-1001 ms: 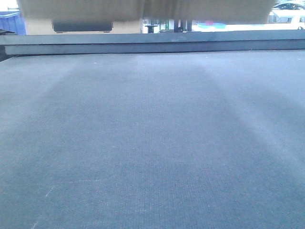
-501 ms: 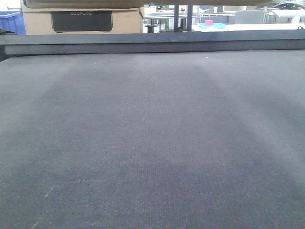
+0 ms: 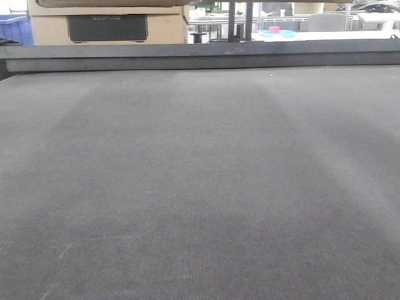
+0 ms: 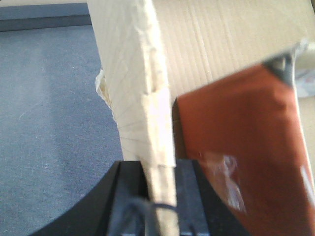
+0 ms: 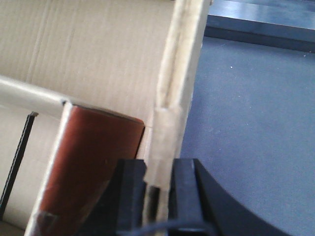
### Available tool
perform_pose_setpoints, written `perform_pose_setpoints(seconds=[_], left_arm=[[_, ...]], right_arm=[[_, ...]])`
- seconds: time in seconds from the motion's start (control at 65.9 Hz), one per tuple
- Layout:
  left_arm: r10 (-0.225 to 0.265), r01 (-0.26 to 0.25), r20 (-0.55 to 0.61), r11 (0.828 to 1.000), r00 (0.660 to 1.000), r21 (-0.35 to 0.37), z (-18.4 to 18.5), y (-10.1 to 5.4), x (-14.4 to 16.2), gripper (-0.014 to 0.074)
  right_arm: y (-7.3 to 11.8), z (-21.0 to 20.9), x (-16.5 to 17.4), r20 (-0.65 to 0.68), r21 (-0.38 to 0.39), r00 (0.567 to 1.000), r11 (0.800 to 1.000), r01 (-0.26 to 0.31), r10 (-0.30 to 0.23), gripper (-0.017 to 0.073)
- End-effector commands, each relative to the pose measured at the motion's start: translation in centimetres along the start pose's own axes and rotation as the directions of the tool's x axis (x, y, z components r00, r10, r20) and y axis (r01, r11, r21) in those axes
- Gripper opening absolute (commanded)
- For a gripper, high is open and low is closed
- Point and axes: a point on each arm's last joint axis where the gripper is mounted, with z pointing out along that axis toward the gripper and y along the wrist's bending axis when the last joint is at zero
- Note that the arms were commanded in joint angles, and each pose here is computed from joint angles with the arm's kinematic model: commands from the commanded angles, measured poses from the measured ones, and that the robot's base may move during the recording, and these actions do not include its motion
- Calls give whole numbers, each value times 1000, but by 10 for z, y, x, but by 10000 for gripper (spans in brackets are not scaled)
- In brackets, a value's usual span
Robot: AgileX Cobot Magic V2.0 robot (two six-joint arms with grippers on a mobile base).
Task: Stack two boxes on right shelf middle
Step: 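Lift the two stacked boxes off the bench with both grippers, then hold the boxes with both grippers while the base turns from the bench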
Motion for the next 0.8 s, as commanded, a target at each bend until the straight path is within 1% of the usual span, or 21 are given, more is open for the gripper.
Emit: perform_pose_setpoints(seconds=[0.0,0.789], left_arm=[[-3,2,65,1000,998,13,-11,0,-6,-111],[-3,2,66,1000,998,13,-11,0,-6,-111]], right_arm=[[-3,-8,-8,84,34,996,999,30,-32,-153],[-3,-8,-8,84,34,996,999,30,-32,-153]])
